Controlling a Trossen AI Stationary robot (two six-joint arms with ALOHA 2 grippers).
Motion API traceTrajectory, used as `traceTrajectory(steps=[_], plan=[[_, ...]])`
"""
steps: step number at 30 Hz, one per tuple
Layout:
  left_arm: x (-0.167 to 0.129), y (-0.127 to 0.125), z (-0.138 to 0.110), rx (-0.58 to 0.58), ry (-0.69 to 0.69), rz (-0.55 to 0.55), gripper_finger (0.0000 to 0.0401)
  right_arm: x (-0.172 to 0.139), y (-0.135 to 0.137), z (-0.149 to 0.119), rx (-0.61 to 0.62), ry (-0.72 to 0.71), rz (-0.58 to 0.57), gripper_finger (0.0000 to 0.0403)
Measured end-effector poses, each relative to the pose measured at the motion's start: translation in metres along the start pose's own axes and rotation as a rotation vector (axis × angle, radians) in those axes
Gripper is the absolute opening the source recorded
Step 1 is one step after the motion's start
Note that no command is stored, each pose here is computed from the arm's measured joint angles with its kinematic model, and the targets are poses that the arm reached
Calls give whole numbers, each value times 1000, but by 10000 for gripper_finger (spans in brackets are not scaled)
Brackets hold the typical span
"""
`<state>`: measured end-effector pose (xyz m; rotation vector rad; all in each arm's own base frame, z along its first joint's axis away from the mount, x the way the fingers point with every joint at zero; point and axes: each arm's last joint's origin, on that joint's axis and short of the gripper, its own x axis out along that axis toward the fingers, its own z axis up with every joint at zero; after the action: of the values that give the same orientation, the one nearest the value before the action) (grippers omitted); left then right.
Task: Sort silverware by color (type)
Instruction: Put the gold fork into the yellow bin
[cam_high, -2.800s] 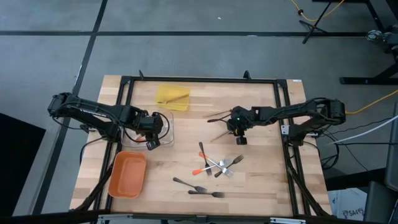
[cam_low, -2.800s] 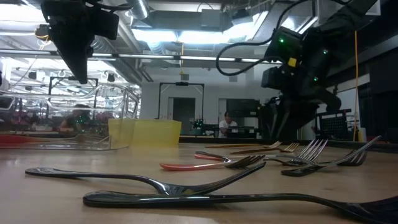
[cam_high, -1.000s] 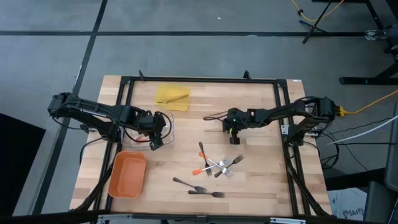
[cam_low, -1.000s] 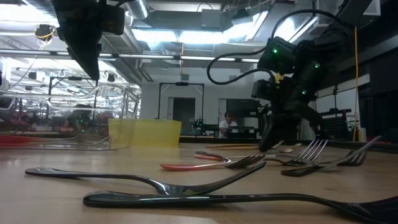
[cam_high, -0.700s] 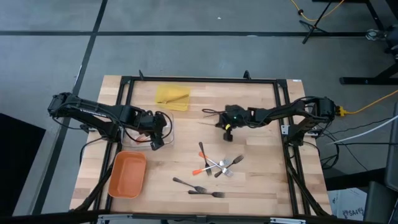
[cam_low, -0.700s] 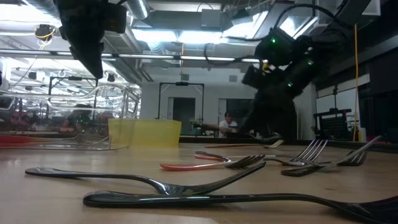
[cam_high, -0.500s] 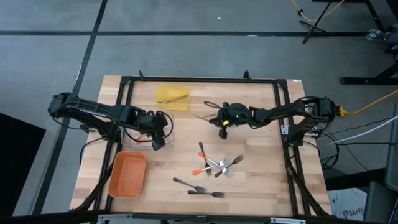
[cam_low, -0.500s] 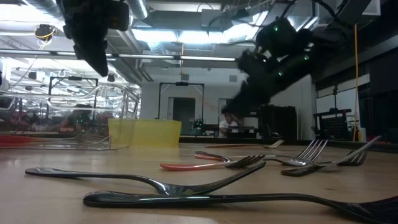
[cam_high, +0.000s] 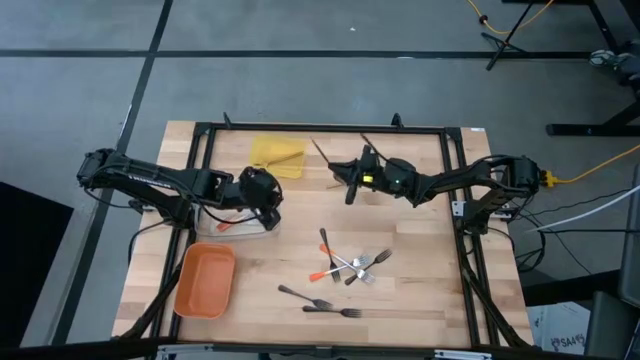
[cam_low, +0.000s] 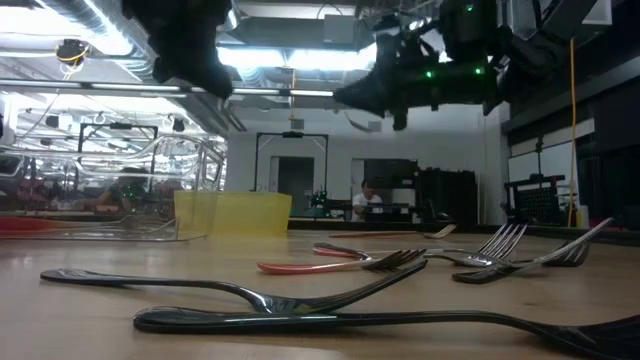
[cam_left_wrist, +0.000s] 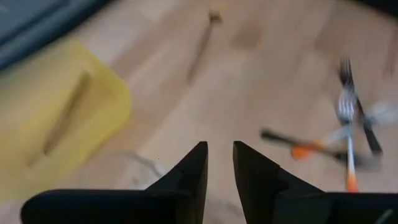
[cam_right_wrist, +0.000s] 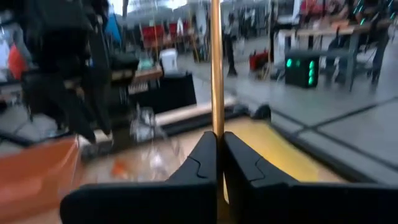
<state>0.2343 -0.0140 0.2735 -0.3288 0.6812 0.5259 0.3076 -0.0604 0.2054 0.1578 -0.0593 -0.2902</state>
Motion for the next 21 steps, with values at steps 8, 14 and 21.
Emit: traceTrajectory(steps=[8, 14, 21], plan=[[-1, -1, 18, -97, -246, 103, 70, 5, 3, 13, 9, -79, 7, 1], [0, 3, 35, -167, -375, 113, 70, 19, 9, 41, 16, -171, 22, 1], [-5, 2, 54, -129, -527, 73, 70, 33, 14, 64, 7, -185, 23, 1]])
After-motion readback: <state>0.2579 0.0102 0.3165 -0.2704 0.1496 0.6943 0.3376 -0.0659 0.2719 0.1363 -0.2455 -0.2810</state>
